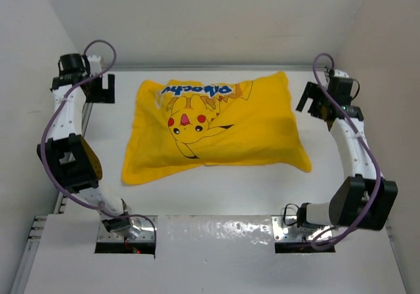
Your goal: Put the pillow into the pillowcase
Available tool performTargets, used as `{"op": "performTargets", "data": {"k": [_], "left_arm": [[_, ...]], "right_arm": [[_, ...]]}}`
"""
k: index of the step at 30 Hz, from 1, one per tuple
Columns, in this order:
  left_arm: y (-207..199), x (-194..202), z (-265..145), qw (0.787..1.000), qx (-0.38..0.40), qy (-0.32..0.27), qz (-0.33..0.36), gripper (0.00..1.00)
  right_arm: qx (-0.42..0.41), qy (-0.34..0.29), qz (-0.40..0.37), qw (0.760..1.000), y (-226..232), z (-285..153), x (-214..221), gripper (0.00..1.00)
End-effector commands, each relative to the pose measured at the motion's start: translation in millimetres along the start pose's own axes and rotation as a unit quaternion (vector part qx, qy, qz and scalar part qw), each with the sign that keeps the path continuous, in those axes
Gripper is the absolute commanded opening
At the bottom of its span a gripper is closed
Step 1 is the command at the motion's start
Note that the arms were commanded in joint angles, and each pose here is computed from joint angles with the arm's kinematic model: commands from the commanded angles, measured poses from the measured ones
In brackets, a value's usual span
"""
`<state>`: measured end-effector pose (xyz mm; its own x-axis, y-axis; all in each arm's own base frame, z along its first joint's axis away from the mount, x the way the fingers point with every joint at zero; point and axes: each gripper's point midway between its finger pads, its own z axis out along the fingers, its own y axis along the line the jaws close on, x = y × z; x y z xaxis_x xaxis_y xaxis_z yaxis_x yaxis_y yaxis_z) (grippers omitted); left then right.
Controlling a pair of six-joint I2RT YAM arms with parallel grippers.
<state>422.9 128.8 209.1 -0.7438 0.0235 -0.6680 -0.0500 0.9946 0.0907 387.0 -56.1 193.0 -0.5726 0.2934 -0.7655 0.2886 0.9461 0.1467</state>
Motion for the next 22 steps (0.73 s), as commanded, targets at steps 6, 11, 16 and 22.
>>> {"op": "performTargets", "data": {"k": [6, 11, 16, 22], "left_arm": [[-13, 76, -23, 0.999, -0.011, 0.031, 0.014, 1.0], [-32, 119, -7, 0.997, 0.024, 0.076, -0.014, 1.0], [-47, 122, -2, 0.995, 0.058, 0.073, -0.031, 1.0], [-47, 130, 2, 0.994, 0.057, 0.085, -0.036, 1.0]], "right_arm": [[0.074, -0.113, 0.146, 0.98, -39, -25, 37, 0.99], [0.121, -0.099, 0.177, 0.972, -56, -30, 58, 0.99], [0.131, -0.093, 0.189, 0.969, -59, -27, 68, 0.99], [0.118, -0.092, 0.189, 0.97, -57, -25, 79, 0.99]]}}
